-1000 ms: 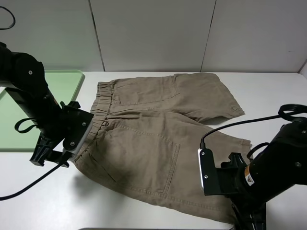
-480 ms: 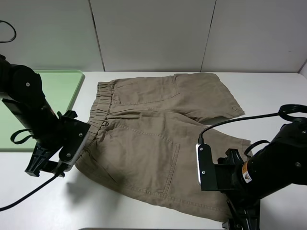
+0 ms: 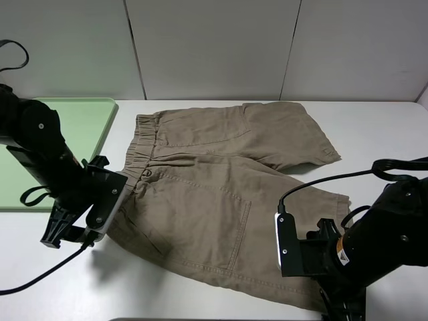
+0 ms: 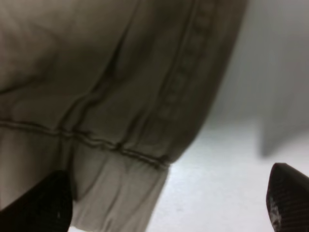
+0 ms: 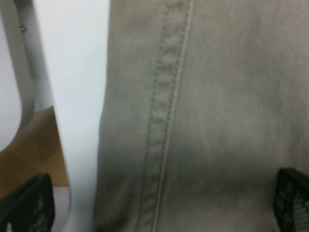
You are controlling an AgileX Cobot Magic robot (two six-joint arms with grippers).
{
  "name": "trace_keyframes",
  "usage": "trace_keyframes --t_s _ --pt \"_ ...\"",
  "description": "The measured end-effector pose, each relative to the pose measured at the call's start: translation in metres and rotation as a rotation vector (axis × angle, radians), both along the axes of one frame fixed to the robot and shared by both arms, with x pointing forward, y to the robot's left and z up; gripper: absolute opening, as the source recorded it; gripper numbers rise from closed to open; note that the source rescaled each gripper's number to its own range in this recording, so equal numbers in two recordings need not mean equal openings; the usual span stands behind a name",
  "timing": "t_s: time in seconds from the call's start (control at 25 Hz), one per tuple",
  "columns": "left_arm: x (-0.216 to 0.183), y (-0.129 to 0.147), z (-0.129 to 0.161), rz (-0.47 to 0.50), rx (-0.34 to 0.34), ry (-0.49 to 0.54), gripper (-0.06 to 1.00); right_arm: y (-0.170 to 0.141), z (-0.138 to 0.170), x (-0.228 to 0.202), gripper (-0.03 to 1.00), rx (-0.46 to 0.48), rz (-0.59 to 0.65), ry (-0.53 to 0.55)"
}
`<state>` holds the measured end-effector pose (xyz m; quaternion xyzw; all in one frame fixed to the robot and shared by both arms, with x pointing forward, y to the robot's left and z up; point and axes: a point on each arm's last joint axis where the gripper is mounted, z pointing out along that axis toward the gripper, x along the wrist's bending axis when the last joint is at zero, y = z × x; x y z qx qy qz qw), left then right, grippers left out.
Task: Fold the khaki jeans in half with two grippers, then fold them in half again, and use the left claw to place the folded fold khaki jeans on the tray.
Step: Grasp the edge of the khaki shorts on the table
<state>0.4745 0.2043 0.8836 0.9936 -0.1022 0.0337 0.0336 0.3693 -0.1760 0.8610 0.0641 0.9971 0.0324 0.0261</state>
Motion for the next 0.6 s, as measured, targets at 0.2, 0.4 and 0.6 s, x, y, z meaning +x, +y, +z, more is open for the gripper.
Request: trace_keyframes --t_s 0.2,0.4,0.6 --pt "0.0014 -0.0002 -0.0014 0.003 -0.01 -0.037 0.92 0.001 -0.0006 0.0011 1.0 0.01 -0.005 -0.01" --pt "0.0017 -0.0003 -0.0013 0.005 -0.013 -0.04 0.92 0.0019 -0.0006 0.0022 1.0 0.019 -0.006 -0.022" --pt "-0.003 0.0016 -0.0043 -0.001 -0.006 -0.025 0.71 0.0018 -0.0008 0.0019 0.92 0.016 0.003 -0.02"
